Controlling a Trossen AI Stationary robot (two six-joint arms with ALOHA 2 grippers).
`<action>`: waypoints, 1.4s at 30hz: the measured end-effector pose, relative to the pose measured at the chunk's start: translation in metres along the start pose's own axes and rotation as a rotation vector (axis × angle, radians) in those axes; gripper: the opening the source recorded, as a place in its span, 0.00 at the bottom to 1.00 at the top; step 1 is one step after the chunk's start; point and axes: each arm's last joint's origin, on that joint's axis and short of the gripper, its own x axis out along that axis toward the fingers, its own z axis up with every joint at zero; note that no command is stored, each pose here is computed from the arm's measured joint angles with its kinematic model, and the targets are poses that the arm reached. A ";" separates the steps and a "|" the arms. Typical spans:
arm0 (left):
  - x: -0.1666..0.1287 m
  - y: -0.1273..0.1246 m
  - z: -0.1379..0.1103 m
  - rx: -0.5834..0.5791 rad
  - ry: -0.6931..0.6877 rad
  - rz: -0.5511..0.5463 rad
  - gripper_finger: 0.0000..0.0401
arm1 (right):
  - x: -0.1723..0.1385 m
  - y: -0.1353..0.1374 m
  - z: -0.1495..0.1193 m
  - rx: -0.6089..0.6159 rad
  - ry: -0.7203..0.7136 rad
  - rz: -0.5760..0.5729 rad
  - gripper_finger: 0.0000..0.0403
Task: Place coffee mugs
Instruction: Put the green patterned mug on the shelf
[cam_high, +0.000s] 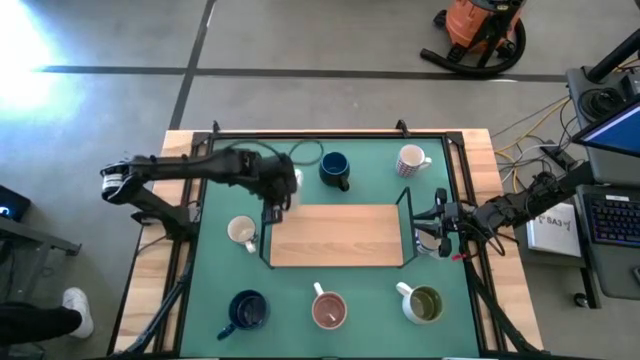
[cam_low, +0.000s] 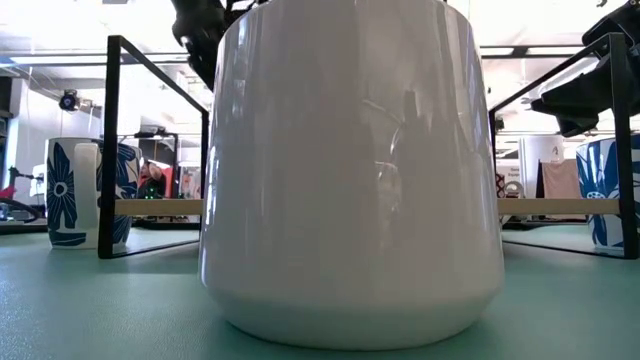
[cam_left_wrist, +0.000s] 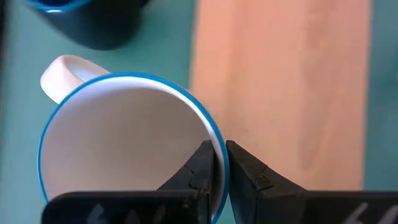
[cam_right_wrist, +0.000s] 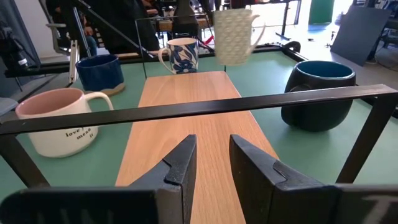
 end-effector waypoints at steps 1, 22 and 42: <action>0.000 -0.005 0.001 0.008 -0.002 -0.008 0.03 | 0.000 0.000 0.000 0.000 0.000 0.000 0.21; 0.029 -0.044 0.001 -0.033 0.126 -0.012 0.03 | 0.000 0.000 0.000 0.000 0.000 0.000 0.21; 0.029 -0.055 -0.002 -0.102 0.154 -0.020 0.10 | 0.000 0.000 0.000 0.000 0.001 0.000 0.21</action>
